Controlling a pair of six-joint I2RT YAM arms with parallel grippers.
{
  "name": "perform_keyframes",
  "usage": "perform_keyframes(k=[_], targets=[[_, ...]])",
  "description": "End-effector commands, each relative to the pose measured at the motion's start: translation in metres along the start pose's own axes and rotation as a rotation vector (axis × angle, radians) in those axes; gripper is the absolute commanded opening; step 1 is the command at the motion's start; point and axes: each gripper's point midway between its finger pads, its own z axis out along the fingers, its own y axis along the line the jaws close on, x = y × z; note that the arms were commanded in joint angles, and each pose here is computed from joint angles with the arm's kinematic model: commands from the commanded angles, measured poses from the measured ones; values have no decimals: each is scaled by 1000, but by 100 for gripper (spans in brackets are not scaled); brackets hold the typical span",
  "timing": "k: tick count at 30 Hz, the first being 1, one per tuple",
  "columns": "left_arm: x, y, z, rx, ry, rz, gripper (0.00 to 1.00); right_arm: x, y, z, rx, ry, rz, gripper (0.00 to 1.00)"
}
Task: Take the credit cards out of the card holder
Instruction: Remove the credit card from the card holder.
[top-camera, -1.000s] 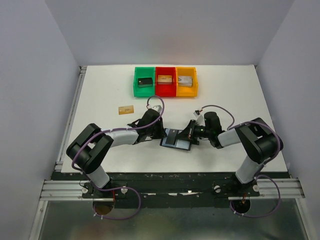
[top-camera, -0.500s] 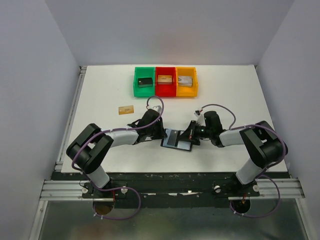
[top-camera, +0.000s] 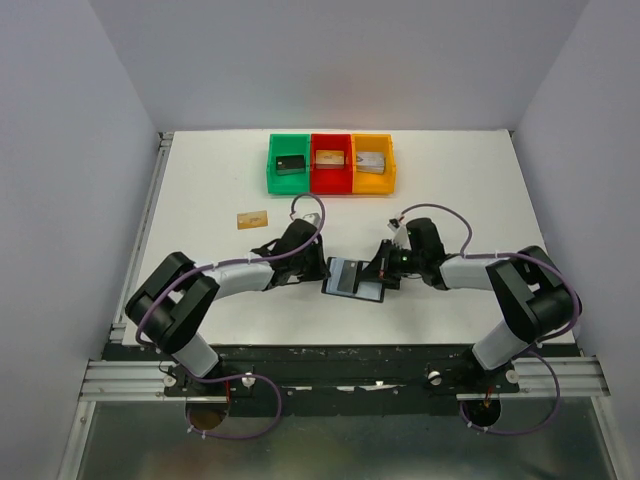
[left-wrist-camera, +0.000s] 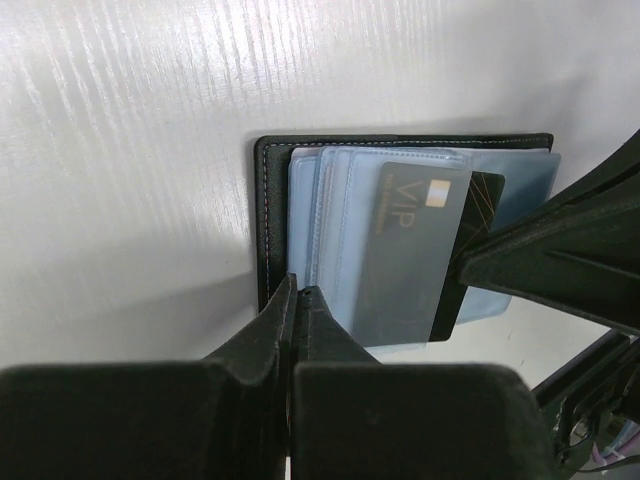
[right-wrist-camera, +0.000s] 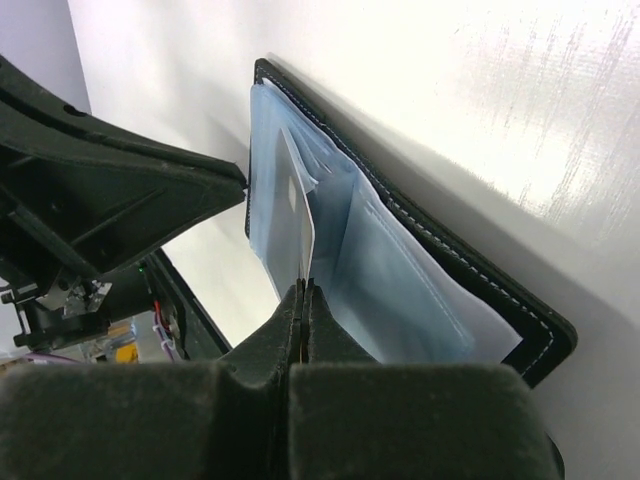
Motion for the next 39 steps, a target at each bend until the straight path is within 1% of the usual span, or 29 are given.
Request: perform_keyframes(k=[1, 5, 8, 12, 16, 23, 27, 28, 29, 32, 34, 39], targets=[[-9, -4, -16, -9, -33, 46, 0, -4, -4, 0, 53, 13, -43, 0], [-18, -20, -23, 46, -51, 66, 0, -5, -4, 1, 61, 32, -57, 0], [-23, -37, -25, 125, -58, 87, 0, -6, -3, 2, 63, 48, -68, 0], [-21, -47, -16, 175, -30, 97, 0, -9, 3, 4, 48, 76, -84, 0], [-11, -39, -3, 156, 9, 85, 0, -11, 8, 4, 33, 89, -92, 0], [0, -12, 7, 51, 29, 63, 0, -10, 10, 7, 16, 103, -78, 0], [3, -6, 11, 31, 38, 59, 0, -10, 10, 8, 11, 107, -73, 0], [4, -5, 13, 29, 40, 59, 0, -11, 11, 9, 7, 106, -75, 1], [5, -4, 14, 24, 44, 53, 0, -11, 11, 9, 7, 104, -73, 5], [11, 0, 17, 16, 56, 40, 0, -12, 14, 9, 0, 99, -64, 19], [15, 3, 19, 15, 64, 27, 0, -13, 15, 9, -8, 94, -52, 26], [19, 8, 20, 4, 70, 4, 0, -11, 14, 12, -23, 93, -23, 38]])
